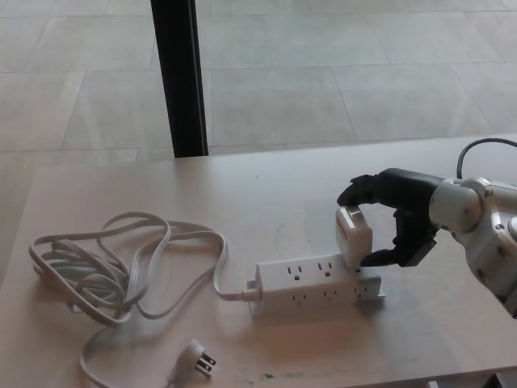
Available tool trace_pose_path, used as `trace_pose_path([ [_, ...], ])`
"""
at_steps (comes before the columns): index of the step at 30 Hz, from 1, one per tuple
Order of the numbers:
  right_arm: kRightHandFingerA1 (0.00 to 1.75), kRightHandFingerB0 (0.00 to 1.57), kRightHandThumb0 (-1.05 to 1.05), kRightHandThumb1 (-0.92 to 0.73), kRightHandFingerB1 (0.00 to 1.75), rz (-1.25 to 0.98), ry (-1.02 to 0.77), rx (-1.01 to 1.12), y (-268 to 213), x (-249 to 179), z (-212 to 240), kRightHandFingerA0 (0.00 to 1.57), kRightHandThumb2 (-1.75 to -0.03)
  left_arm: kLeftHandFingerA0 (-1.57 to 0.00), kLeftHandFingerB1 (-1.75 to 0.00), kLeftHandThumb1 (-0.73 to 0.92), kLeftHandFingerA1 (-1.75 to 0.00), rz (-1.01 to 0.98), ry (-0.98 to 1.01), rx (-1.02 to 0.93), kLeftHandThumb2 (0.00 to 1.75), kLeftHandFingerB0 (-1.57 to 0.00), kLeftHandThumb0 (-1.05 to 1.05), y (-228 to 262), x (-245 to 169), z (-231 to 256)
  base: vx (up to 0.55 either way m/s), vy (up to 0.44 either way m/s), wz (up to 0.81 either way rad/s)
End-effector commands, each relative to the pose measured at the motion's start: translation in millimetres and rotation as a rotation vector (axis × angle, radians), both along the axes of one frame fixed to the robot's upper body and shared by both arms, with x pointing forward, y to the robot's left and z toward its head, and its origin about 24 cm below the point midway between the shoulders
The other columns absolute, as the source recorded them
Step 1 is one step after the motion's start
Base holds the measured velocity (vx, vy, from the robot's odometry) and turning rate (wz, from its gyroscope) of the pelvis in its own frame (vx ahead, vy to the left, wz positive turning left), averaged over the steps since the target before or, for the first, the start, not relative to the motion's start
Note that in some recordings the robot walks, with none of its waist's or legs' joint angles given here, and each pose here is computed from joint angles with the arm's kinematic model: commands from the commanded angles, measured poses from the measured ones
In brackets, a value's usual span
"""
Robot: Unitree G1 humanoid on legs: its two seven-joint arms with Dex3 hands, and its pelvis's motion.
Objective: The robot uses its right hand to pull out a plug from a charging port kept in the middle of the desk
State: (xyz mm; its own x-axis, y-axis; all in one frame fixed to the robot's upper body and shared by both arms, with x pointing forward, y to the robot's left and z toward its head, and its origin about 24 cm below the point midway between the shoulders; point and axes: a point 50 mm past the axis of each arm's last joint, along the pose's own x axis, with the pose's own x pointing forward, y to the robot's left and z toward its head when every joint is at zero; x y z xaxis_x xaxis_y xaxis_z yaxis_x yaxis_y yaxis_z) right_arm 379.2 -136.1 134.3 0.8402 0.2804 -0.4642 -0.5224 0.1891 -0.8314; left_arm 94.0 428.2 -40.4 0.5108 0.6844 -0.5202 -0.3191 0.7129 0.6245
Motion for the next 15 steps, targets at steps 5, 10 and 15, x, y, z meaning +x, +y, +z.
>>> trace_pose_path([
  [5,1.41,0.62,-0.31,-0.56,0.64,0.041,-0.003,-0.039,2.9,3.1,2.9,0.75,-0.60,-0.83,-0.49,0.63,-0.89,-0.005,0.017,0.024,0.59,-0.67,-0.59,5.9,0.7,6.4,0.00,0.000,0.00],
  [10,1.35,0.86,-0.26,-0.58,0.60,0.081,-0.021,-0.064,4.6,3.9,8.5,0.74,-0.59,-0.83,-0.50,0.63,-0.84,-0.007,0.022,0.037,0.60,-0.71,-0.61,6.9,2.6,6.9,0.00,0.000,0.00],
  [15,1.22,0.95,-0.36,-0.58,0.60,0.123,-0.033,-0.102,9.0,4.1,11.9,0.72,-0.59,-0.83,-0.51,0.63,-0.81,-0.016,0.007,0.040,0.60,-0.71,-0.62,6.4,8.2,8.5,0.00,0.000,0.00],
])
